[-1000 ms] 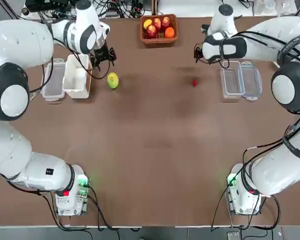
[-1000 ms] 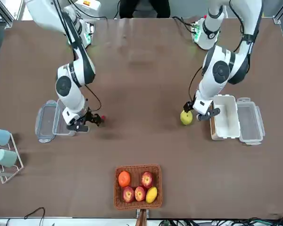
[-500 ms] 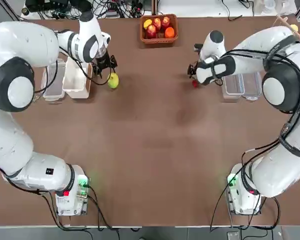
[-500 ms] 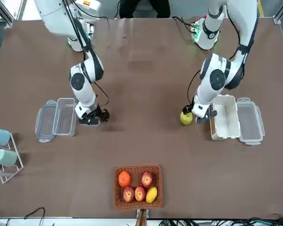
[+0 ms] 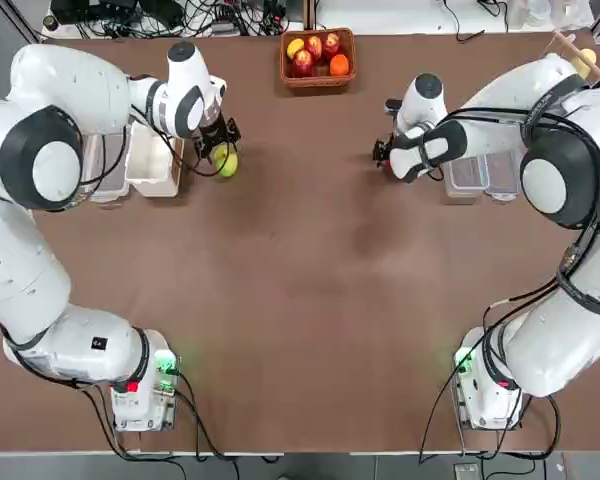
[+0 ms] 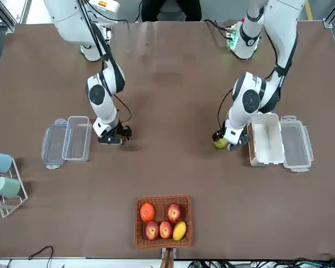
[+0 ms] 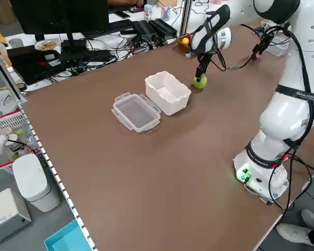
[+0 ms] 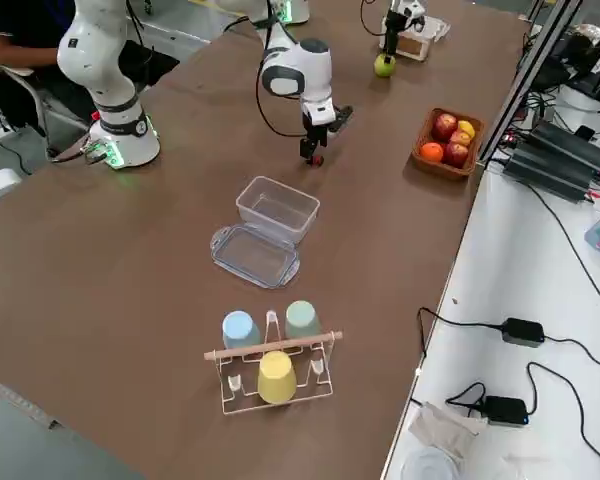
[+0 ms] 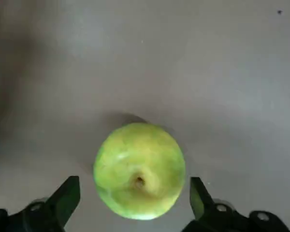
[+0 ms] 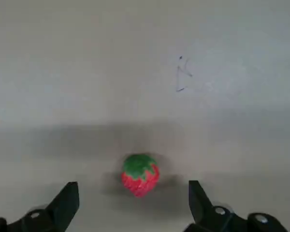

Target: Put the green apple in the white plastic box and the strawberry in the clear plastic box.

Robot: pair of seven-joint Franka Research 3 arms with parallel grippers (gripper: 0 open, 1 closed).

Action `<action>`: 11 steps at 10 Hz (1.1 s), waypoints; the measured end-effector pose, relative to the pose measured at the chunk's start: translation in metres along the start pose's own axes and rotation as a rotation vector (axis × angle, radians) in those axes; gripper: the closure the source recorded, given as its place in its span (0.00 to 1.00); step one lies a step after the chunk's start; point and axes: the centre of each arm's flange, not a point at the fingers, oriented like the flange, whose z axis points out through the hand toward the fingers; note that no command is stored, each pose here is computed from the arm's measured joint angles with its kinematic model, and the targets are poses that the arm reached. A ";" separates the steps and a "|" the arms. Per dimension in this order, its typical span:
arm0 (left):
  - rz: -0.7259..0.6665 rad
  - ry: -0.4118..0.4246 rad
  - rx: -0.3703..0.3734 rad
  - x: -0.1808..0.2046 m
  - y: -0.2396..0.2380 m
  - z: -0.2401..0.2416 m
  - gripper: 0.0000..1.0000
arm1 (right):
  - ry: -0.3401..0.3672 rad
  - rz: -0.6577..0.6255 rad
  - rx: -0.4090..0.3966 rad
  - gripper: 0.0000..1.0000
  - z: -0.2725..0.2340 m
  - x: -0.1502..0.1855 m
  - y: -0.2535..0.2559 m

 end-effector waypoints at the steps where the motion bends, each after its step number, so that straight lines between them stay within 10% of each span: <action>1: -0.007 -0.005 0.009 -0.001 -0.001 0.007 0.02 | -0.003 -0.001 -0.002 0.00 0.002 -0.002 -0.001; 6: -0.070 0.027 0.016 0.009 -0.003 0.004 0.16 | -0.020 -0.004 -0.013 0.03 0.014 -0.007 0.000; 11: -0.147 0.026 0.129 0.052 -0.031 -0.159 0.16 | -0.018 -0.003 -0.014 0.48 0.014 -0.006 0.001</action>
